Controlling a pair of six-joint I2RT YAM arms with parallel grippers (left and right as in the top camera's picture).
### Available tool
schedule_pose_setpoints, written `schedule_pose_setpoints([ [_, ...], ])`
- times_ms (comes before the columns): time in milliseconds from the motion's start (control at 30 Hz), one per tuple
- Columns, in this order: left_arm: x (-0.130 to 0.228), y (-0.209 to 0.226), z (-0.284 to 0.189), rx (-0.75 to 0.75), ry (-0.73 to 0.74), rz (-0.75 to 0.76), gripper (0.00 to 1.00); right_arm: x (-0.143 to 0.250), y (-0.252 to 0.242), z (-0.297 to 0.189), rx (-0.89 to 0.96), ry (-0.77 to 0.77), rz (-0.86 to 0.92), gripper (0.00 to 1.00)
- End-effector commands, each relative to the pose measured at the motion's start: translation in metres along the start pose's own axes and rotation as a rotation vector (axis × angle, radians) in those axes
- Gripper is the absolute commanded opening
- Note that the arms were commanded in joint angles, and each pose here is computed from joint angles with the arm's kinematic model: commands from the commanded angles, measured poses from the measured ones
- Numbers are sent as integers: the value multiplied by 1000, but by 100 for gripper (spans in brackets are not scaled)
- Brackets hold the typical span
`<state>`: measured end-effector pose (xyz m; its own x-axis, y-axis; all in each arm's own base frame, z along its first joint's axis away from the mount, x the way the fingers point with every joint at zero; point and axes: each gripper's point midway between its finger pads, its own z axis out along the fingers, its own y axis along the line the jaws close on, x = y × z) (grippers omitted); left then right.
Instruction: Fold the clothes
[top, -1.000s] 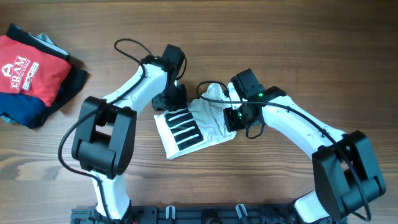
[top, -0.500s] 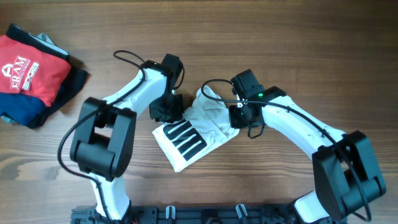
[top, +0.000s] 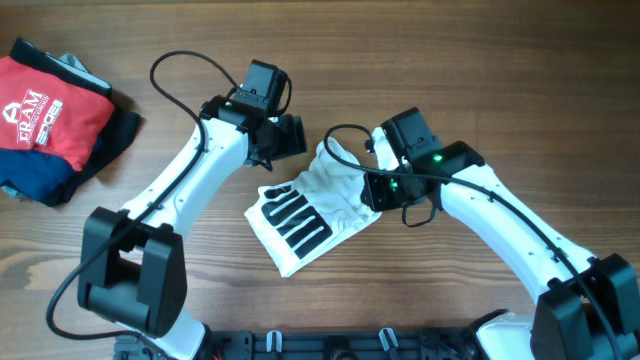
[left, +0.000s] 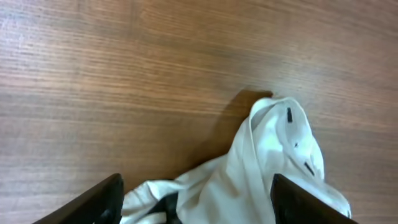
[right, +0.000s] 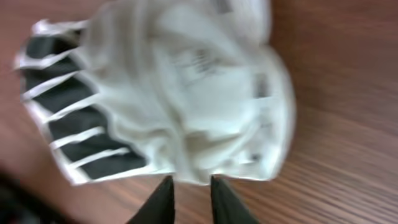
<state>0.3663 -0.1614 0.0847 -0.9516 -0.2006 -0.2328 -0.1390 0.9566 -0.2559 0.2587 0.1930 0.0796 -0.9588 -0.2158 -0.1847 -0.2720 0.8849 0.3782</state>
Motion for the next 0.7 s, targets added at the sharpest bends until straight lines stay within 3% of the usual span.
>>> schedule_pose_setpoints([
  [0,0,17,18,-55,29,4,74,33,25,18,-114,117,-22,17],
  [200,22,29,49,-76,156,-23,74,56,24,38,-104,156,27,17],
  [433,73,55,61,-155,346,-36,71,47,-5,65,21,103,92,16],
  [533,101,65,60,-174,441,-56,61,44,-12,84,33,108,107,15],
  [667,123,71,57,-179,518,-77,38,31,-46,87,190,37,191,13],
])
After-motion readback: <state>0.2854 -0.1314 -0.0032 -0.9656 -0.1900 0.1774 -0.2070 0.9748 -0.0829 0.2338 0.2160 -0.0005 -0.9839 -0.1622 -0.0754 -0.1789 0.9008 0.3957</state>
